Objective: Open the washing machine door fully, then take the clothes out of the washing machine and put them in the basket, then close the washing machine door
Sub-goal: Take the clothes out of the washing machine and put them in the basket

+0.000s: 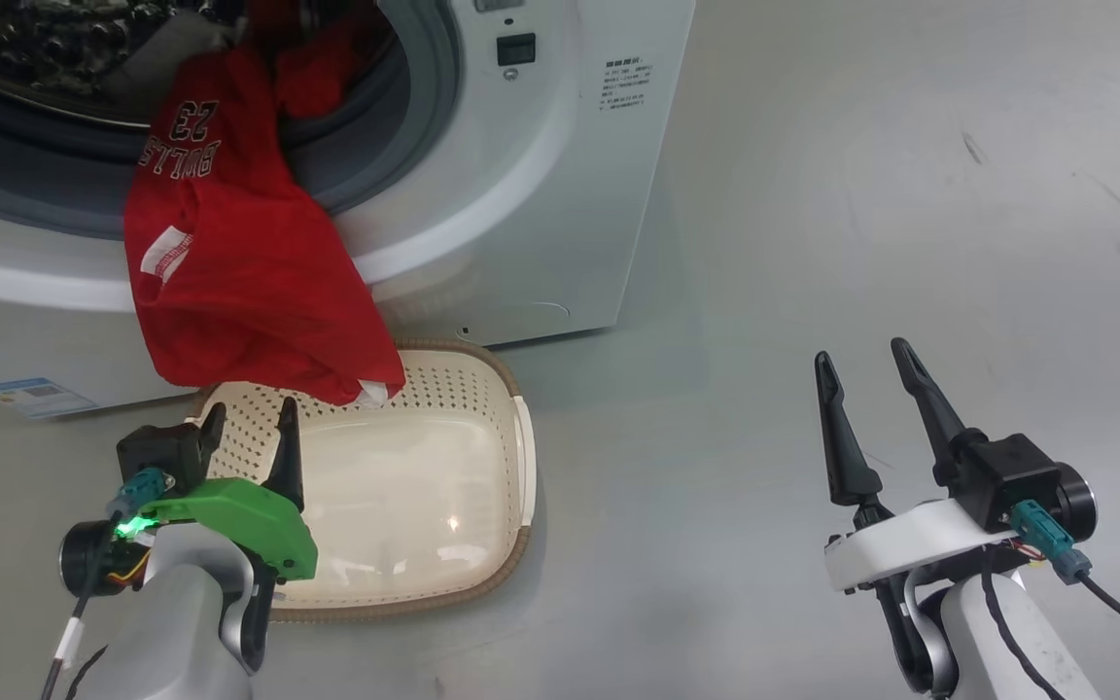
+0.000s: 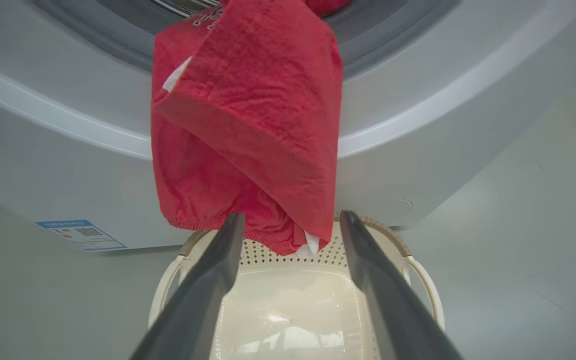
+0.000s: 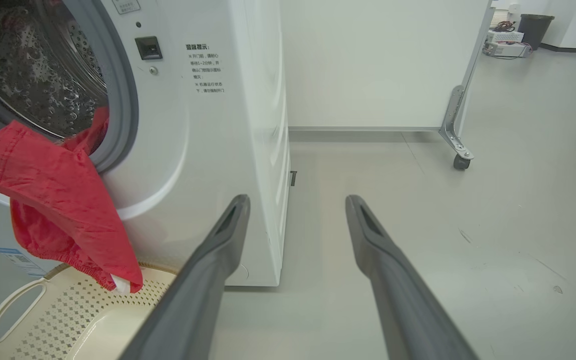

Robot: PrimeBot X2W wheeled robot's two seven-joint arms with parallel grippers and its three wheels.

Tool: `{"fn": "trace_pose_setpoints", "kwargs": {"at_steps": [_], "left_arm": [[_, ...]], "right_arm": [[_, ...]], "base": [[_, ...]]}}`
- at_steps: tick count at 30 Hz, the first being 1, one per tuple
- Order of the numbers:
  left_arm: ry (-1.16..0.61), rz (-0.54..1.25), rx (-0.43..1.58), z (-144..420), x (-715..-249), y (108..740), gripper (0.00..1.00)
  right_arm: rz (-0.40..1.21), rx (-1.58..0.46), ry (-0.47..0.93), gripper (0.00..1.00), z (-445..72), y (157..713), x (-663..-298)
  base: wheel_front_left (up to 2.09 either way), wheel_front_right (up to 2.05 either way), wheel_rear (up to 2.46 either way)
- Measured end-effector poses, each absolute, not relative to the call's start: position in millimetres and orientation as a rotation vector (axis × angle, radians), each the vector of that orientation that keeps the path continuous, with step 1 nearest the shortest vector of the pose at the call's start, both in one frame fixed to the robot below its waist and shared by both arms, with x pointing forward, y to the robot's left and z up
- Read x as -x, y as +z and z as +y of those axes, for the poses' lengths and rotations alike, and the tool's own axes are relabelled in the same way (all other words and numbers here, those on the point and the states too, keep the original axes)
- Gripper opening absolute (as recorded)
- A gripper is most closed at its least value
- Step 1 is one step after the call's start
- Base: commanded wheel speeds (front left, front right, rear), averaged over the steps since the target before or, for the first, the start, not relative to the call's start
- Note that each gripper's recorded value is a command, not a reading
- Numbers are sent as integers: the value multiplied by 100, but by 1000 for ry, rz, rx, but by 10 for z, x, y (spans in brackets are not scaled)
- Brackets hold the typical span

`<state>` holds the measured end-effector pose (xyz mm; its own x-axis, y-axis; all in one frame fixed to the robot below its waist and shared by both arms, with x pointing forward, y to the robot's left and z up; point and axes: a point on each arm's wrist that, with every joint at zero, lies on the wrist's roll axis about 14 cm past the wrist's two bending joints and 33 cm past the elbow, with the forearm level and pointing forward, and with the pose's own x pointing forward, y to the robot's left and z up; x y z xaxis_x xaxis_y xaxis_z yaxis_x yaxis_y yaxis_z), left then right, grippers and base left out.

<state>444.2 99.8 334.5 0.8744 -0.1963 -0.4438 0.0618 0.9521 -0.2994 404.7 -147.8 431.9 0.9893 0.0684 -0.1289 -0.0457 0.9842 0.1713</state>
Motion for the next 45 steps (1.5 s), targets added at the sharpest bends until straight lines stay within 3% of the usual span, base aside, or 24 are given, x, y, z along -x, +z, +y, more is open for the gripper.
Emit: {"fn": "trace_pose_setpoints", "kwargs": {"at_steps": [21, 45], "left_arm": [[-96, 234, 237, 1241, -4167, 4174, 100], [-83, 202, 226, 1223, -3929, 4243, 100]], "right_arm": [[118, -175, 88, 100, -1363, 4464, -3623], [117, -176, 76, 100, -1389, 4470, -3558]], "base": [[0, 0, 0], [0, 0, 0]]}}
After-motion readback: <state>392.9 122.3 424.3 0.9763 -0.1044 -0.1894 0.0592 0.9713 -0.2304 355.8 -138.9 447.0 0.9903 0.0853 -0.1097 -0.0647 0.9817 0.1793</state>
